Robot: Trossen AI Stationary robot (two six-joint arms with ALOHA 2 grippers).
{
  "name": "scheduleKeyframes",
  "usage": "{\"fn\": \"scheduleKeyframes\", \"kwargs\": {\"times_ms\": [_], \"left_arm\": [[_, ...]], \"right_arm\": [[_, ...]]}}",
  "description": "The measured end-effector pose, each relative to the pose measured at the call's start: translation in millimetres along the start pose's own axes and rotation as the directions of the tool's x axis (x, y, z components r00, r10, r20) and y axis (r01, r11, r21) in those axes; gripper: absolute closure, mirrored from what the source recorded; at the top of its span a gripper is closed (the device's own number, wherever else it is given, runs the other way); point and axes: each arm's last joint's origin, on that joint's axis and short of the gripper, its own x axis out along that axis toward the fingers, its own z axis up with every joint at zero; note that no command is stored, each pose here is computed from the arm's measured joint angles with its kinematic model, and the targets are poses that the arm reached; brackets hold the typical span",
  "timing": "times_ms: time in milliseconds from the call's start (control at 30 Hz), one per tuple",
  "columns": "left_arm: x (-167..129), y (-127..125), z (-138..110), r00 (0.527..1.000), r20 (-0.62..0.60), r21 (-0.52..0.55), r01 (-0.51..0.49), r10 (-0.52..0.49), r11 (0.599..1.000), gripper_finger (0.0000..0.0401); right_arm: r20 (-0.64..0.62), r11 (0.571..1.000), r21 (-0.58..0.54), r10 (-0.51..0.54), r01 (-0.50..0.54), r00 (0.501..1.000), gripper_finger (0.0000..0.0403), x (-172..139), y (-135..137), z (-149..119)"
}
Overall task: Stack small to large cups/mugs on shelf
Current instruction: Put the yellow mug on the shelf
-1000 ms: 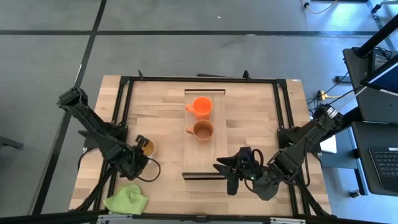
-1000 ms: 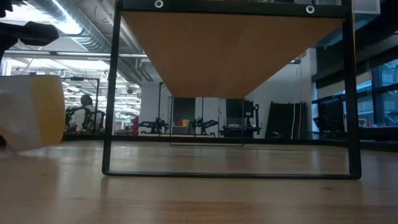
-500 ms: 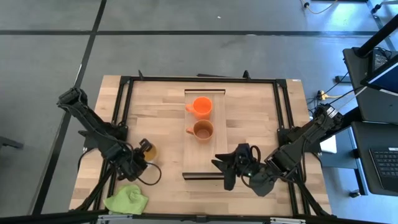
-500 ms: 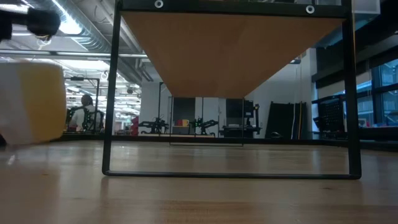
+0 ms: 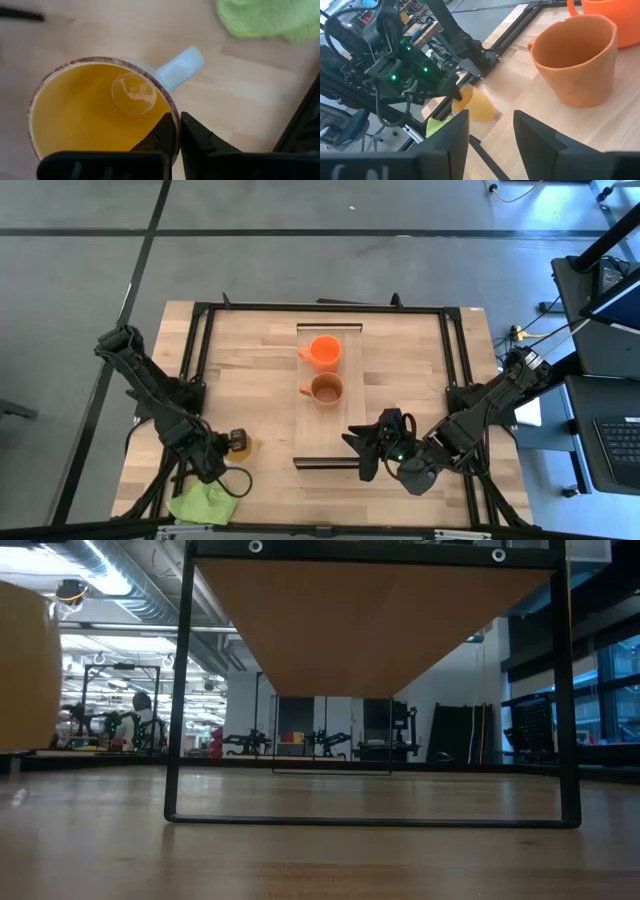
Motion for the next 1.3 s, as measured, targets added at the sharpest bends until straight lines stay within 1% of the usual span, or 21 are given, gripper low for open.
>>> {"fn": "scheduleKeyframes", "kwargs": {"times_ms": [133,300,367,433,533,700,800,933,1200,1300], "left_arm": [[6.2,-2.8,5.3,1.0,-0.025,0.133,0.017,-0.014,0.991,0.039],[5.5,-2.0,7.9,1.0,-0.009,0.23,0.011,-0.01,0.973,0.039],[2.2,-0.8,10.4,1.0,0.021,0.236,0.013,-0.018,0.972,0.039],[-0.1,1.4,13.9,0.999,0.055,0.248,-0.01,-0.004,0.969,0.039],[-2.4,2.9,15.9,0.997,0.071,0.245,-0.026,0.009,0.969,0.039],[-2.5,4.3,16.3,0.997,0.063,0.181,-0.057,0.046,0.982,0.0377],[-2.5,4.4,16.2,0.997,0.062,0.168,-0.057,0.047,0.984,0.0368],[-2.5,4.2,16.3,0.997,0.065,0.187,-0.054,0.043,0.981,0.0367],[-2.5,4.0,16.6,0.997,0.071,0.185,-0.045,0.033,0.982,0.0381],[-2.5,3.5,16.9,0.996,0.085,0.184,-0.023,0.007,0.983,0.0383]], "right_arm": [[0.001,1.0,0.004,0.001,-0.001,1.0,0.0247,0.0,0.2,0.1],[0.001,1.0,0.004,0.0,0.0,1.0,0.0247,0.2,0.1,0.2],[0.003,1.0,0.004,0.0,0.0,1.0,0.0247,0.2,0.1,0.3],[0.008,1.0,0.003,-0.002,0.002,1.0,0.0247,0.2,0.0,0.4],[0.008,1.0,0.003,-0.003,0.003,1.0,0.0247,0.2,-0.1,0.4],[0.008,1.0,-0.003,-0.008,0.008,1.0,0.0247,0.2,-0.7,0.2],[0.01,1.0,-0.008,-0.013,0.013,1.0,0.0247,0.6,-1.4,0.4],[0.011,1.0,-0.008,-0.017,0.017,1.0,0.0247,1.7,-1.9,1.2],[0.012,1.0,-0.008,-0.017,0.017,1.0,0.0247,1.9,-2.0,1.3],[0.012,1.0,-0.008,-0.017,0.017,1.0,0.0247,1.9,-1.9,1.3]]}}
